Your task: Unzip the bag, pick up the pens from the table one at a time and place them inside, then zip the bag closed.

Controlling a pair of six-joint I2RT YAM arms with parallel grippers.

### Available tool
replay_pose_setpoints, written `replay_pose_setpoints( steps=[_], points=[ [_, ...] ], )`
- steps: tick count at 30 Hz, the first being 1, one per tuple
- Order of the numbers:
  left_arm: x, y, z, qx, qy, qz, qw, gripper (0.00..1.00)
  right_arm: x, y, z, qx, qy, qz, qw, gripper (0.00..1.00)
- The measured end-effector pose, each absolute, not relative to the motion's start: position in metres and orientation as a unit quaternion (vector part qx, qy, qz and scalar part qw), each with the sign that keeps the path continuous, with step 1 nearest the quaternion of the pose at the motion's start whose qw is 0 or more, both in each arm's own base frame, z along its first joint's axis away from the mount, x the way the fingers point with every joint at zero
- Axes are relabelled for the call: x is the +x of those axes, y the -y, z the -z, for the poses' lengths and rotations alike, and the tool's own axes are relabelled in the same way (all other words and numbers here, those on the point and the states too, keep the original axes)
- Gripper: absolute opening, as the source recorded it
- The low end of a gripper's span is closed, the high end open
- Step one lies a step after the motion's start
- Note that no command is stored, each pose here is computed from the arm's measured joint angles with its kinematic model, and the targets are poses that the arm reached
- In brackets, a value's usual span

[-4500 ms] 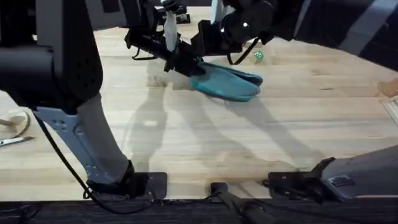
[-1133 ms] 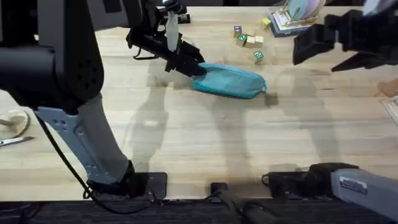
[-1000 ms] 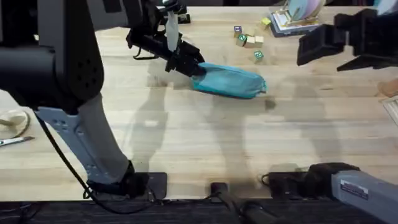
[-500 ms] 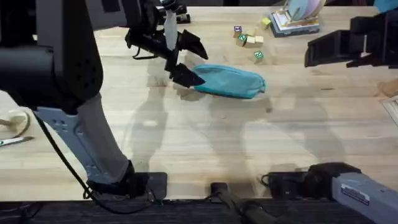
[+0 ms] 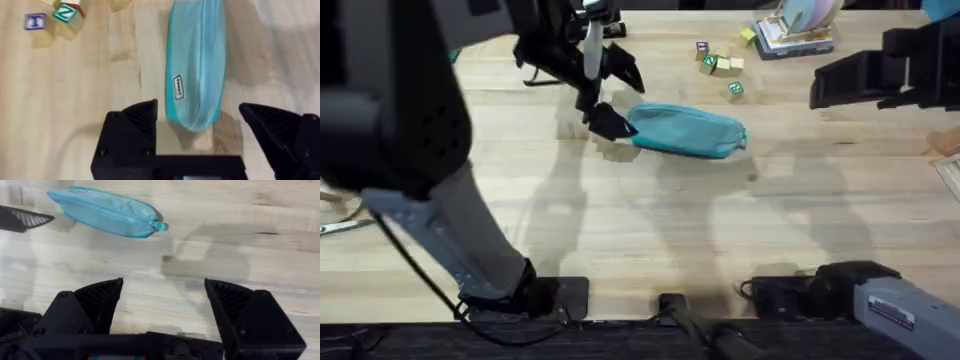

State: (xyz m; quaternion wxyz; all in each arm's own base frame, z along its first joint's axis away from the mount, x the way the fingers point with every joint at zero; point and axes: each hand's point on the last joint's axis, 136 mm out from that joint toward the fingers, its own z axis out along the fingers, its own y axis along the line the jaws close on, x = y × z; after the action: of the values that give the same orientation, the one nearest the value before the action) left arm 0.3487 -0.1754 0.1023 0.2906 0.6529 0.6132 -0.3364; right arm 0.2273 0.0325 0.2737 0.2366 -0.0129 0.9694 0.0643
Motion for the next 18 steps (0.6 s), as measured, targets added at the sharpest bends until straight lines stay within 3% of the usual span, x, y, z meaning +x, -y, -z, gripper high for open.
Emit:
replay_pose_setpoints(
  steps=[9,18],
  points=[
    [0.351,0.169,-0.19,0.649,-0.627,0.257,0.346,0.995,0.213,-0.032,-0.272,-0.016,-0.973,-0.063,0.222,0.998],
    [0.335,0.148,-0.236,0.586,-0.708,0.195,0.343,0.995,0.213,-0.032,-0.272,-0.017,-0.973,-0.062,0.221,0.998]
  ],
)
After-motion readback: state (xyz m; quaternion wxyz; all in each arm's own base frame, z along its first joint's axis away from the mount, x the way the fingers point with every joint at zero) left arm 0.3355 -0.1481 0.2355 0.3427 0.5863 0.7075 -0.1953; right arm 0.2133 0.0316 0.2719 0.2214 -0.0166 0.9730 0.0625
